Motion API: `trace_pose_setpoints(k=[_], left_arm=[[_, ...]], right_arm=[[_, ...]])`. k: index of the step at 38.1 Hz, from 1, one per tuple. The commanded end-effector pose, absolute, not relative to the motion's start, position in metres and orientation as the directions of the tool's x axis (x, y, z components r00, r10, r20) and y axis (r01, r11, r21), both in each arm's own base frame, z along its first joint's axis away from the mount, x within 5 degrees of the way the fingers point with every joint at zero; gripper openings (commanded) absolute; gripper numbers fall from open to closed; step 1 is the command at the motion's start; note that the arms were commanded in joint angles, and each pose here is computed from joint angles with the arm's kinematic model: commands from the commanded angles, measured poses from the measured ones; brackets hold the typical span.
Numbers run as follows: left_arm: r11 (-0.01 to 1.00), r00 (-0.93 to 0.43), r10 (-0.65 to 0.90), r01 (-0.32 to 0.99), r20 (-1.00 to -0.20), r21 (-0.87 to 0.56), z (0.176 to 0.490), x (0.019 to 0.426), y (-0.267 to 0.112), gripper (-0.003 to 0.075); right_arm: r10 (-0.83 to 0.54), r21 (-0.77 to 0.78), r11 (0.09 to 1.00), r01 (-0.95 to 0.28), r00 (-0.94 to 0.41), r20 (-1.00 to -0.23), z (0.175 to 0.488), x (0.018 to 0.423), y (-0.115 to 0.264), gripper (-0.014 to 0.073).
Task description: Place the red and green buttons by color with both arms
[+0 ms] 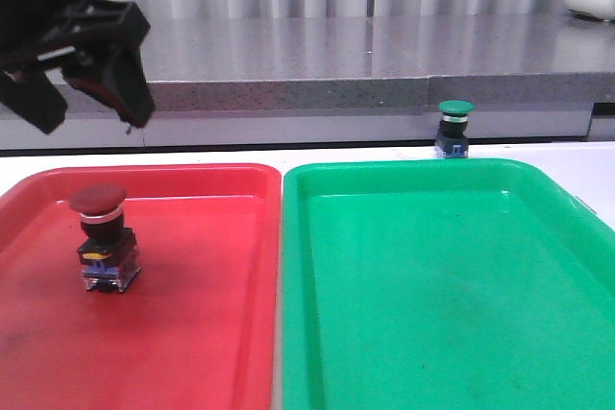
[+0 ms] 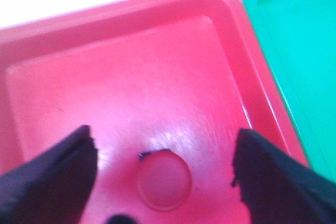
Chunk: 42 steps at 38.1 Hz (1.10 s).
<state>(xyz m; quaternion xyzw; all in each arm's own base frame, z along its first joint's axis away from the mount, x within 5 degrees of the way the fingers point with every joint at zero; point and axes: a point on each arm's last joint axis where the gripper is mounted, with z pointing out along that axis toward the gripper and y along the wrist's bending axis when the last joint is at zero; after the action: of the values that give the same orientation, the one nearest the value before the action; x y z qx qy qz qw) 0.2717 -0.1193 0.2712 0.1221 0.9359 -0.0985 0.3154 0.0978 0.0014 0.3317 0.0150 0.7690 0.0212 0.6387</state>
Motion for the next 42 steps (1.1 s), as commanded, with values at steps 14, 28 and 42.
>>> trace_pose_setpoints(k=[14, 28, 42], left_arm=[[0.992, -0.566, -0.02, 0.093, -0.824, -0.088, 0.342, 0.224, -0.037, -0.002], [0.988, -0.234, -0.092, 0.102, -0.968, -0.118, 0.314, 0.096, -0.013, -0.002], [0.978, 0.072, -0.156, 0.15, -0.985, -0.144, 0.305, 0.027, -0.004, -0.002]], right_arm=[[0.047, 0.048, 0.999, -0.011, -0.09, -0.995, 0.348, 0.099, 0.002, 0.0643], [0.047, 0.048, 0.999, -0.011, -0.09, -0.995, 0.348, 0.099, 0.002, 0.0643], [0.047, 0.048, 0.999, -0.011, -0.09, -0.995, 0.348, 0.099, 0.002, 0.0643]])
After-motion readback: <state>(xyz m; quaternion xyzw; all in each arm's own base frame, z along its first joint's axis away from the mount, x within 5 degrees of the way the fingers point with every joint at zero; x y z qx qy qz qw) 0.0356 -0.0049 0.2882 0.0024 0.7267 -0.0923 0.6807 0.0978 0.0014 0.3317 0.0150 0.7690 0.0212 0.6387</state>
